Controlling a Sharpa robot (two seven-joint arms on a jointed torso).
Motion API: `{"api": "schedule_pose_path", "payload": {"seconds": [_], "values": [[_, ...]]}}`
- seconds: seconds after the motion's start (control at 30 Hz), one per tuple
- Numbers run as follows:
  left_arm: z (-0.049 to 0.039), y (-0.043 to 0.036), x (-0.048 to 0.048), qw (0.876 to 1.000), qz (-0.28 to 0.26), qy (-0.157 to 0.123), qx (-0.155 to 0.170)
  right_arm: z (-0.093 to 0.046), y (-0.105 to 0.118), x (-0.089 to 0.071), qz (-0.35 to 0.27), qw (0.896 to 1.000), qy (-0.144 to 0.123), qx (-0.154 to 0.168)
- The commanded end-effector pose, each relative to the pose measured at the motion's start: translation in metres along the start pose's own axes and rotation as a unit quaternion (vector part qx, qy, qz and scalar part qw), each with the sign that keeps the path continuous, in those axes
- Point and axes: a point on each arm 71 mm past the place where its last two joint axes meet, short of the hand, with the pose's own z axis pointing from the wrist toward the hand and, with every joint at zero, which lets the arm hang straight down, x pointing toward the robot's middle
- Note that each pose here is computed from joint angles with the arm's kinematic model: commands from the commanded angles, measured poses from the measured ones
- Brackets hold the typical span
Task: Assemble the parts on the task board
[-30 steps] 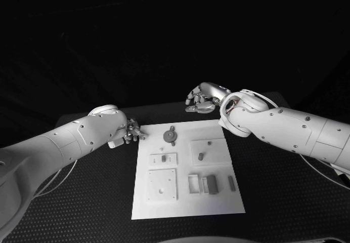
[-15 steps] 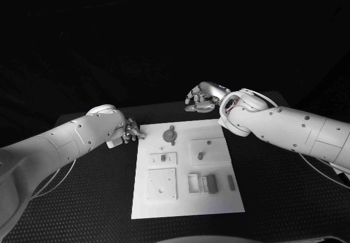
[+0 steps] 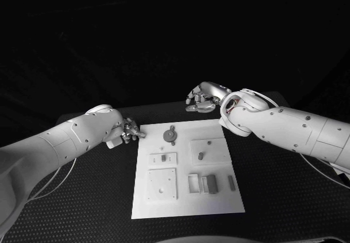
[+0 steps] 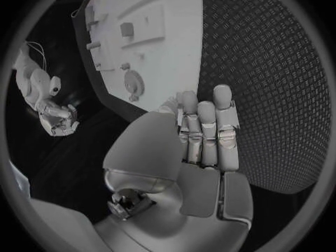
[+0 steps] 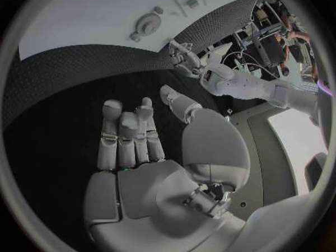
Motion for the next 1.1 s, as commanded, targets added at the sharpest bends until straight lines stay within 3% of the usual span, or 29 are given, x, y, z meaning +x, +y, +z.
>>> {"api": "schedule_pose_path", "payload": {"seconds": [0.03, 0.27, 0.47, 0.7, 0.93, 1.1], "values": [[-0.0015, -0.0009, 0.0009, 0.999, -0.048, 0.008, 0.014, 0.0, -0.001, 0.0, -0.002, 1.0, 0.002, -0.001], [-0.0065, 0.0013, 0.0026, 0.995, -0.096, 0.033, 0.023, -0.001, -0.003, -0.001, -0.003, 1.0, 0.002, 0.001], [-0.0171, -0.0011, 0.0055, 0.987, -0.149, 0.055, 0.038, -0.002, -0.005, -0.002, -0.004, 1.0, 0.002, 0.003], [-0.0342, -0.0027, 0.0105, 0.982, -0.174, 0.047, 0.05, -0.002, -0.006, -0.002, -0.004, 1.0, 0.003, 0.005], [-0.0507, -0.0071, 0.0243, 0.982, -0.177, 0.048, 0.051, -0.002, -0.007, -0.002, -0.004, 1.0, 0.003, 0.006], [-0.0573, -0.0085, 0.0313, 0.985, -0.159, 0.037, 0.049, -0.002, -0.007, -0.002, -0.004, 1.0, 0.003, 0.006]]}}
